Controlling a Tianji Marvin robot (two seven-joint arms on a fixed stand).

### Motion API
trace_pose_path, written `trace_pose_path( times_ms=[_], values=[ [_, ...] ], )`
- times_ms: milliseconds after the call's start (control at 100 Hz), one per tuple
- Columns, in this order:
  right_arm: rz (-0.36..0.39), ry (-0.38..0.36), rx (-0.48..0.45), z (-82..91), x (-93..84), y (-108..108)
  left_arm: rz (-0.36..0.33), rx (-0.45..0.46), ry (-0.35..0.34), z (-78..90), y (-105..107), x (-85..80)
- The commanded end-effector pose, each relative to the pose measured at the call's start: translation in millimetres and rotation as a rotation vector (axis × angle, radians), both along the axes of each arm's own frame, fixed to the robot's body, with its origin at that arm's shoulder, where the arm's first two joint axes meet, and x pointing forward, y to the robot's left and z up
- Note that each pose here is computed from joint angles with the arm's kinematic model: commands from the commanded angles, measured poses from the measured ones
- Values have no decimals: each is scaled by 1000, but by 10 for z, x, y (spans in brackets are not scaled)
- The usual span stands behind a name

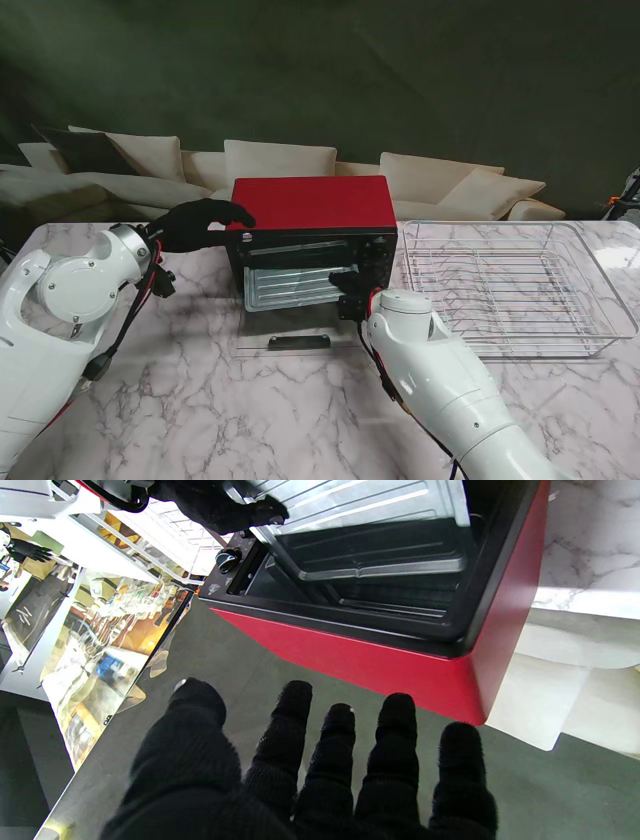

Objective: Slide the trays into the oven

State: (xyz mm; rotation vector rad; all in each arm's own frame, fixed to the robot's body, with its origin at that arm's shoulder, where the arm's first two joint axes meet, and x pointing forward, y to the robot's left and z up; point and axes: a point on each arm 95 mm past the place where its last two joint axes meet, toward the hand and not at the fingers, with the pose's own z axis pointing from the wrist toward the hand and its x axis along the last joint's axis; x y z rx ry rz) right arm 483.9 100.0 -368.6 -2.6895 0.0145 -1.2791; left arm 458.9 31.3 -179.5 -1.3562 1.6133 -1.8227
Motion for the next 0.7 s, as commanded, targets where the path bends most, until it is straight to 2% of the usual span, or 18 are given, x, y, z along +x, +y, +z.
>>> trace_pose_path(
  times_ms=[0, 270, 690],
  values=[
    [-4, 44, -2, -181, -140, -1, -7, 7, 8, 0, -13, -10],
    [-51, 33, 28, -223, -251, -3, -12, 8, 7, 14, -15, 5],
    [-88, 16, 56, -188, -108, 162, -14, 11, 11, 10, -18, 8]
  ],
)
